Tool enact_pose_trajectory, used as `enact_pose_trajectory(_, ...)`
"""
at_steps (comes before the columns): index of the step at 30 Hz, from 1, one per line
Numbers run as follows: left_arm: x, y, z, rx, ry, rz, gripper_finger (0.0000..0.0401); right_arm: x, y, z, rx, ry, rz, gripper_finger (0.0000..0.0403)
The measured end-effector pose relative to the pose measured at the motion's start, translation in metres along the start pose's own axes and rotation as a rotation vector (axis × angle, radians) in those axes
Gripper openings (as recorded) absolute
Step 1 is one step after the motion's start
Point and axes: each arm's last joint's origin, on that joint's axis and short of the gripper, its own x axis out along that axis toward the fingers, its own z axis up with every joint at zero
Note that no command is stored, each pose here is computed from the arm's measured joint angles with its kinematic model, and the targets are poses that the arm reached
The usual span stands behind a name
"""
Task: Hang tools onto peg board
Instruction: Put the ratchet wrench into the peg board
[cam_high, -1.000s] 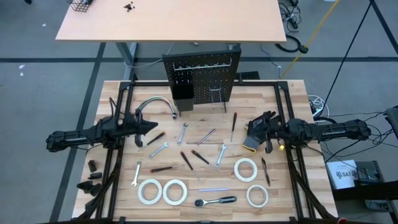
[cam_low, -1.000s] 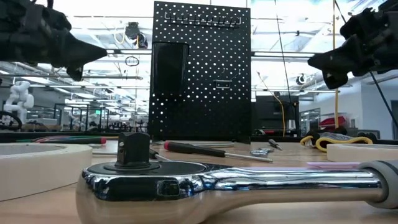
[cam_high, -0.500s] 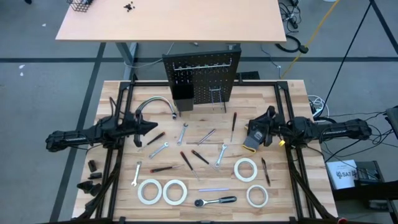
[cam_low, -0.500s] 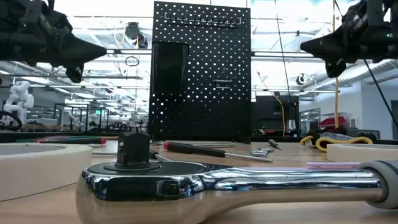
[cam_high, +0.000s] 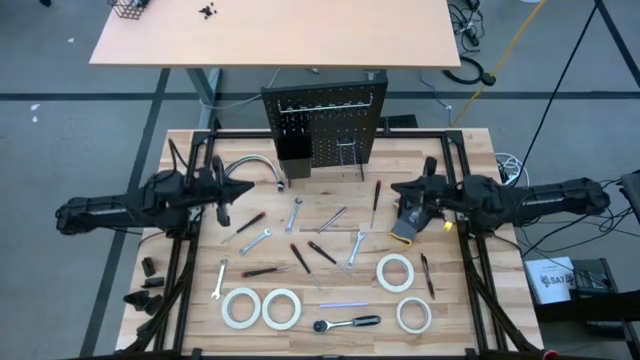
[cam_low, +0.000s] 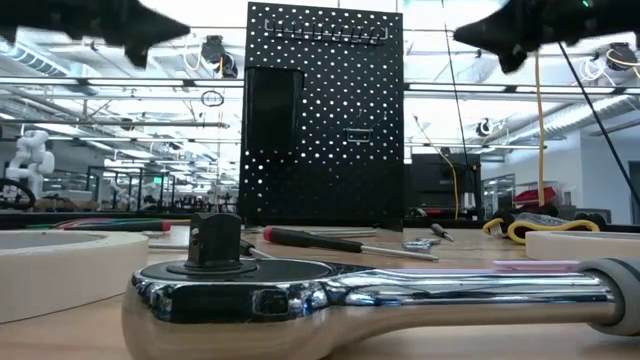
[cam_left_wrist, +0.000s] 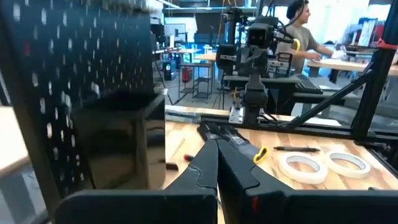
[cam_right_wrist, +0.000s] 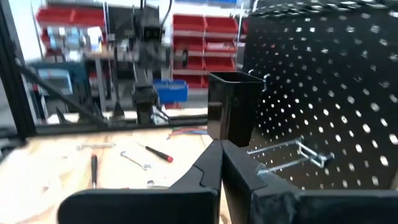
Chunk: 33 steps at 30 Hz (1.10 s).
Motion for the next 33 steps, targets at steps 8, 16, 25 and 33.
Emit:
enact_pose_trajectory(8,0.023,0.000,0.021,0.021,0.218,0.034,0.0045,0.036,0.010,0.036,-0.139,0.166,0.022,0.0006)
enact_pose_trajectory(16,0.033,0.001,0.021,0.006,0.207,0.103,0.0131,0.063,0.018,0.040,-0.097,0.221,0.021,0.0073)
enact_pose_trajectory(25,0.033,-0.003,0.024,-0.065,0.174,-0.019,0.0143,0.100,0.031,0.053,-0.055,0.172,0.024,0.0168)
enact_pose_trajectory(33,0.032,-0.006,0.038,-0.029,0.139,-0.103,0.0143,0.134,0.040,0.065,-0.091,0.139,0.023,0.0184)
